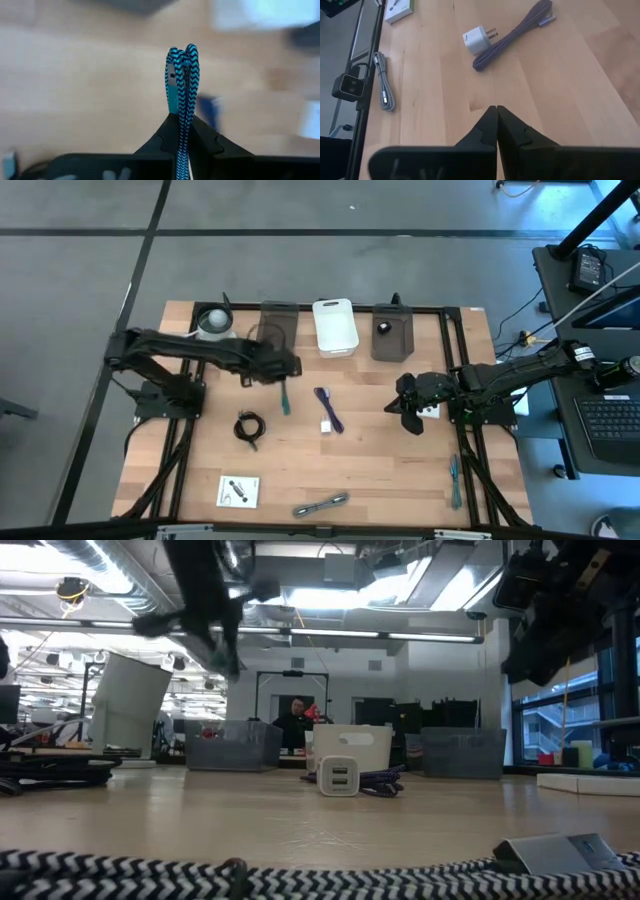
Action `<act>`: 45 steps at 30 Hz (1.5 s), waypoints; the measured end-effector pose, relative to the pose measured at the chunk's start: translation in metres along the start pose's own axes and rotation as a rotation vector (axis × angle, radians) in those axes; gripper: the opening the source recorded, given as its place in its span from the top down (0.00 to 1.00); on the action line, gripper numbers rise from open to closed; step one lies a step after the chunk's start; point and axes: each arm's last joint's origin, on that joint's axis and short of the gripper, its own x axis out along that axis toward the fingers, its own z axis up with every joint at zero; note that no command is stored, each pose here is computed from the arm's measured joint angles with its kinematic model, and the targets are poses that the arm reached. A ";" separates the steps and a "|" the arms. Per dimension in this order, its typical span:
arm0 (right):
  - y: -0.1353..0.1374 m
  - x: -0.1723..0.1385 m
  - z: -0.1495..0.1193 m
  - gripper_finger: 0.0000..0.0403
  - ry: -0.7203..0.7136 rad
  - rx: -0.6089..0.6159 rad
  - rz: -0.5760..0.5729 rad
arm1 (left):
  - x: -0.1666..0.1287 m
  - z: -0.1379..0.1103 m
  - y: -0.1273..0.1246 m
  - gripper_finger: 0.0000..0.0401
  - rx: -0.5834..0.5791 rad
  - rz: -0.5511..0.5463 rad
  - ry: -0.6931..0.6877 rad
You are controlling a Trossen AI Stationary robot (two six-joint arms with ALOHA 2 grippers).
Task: Pick and place items into bin
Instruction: Put the left blue charger cable into the left black bin
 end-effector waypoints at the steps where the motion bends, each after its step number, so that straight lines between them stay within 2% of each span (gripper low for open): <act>1: 0.000 0.000 0.000 0.99 -0.005 0.000 0.002 | -0.010 0.005 -0.001 0.97 0.005 -0.036 -0.023; 7: 0.002 0.000 0.003 0.99 -0.031 0.003 0.013 | -0.045 0.050 -0.001 0.97 0.028 -0.170 -0.143; 13: 0.002 0.000 0.005 0.99 -0.050 0.005 0.020 | -0.050 0.109 -0.002 0.97 0.118 -0.208 -0.206; 18: 0.004 0.000 0.007 0.99 -0.079 0.007 0.035 | -0.039 0.154 0.006 0.97 0.149 -0.205 -0.220; 21: 0.005 -0.001 0.009 0.99 -0.093 0.010 0.042 | -0.024 0.176 0.014 0.97 0.167 -0.174 -0.175; 26: 0.003 -0.001 0.009 0.99 -0.116 0.101 0.005 | 0.012 0.205 0.022 0.97 0.225 -0.110 -0.065; 29: 0.003 -0.001 0.010 0.99 -0.130 0.141 -0.014 | 0.027 0.218 0.015 0.97 0.309 -0.056 -0.006; 32: 0.003 -0.001 0.010 0.99 -0.132 0.167 -0.016 | 0.040 0.226 0.007 0.97 0.399 0.055 0.060; 37: 0.003 -0.001 0.010 0.99 -0.133 0.195 -0.015 | 0.058 0.230 -0.005 0.97 0.503 0.181 0.156; 45: 0.002 -0.001 0.010 0.99 -0.151 0.197 -0.041 | 0.093 0.218 -0.014 0.97 0.596 0.233 0.219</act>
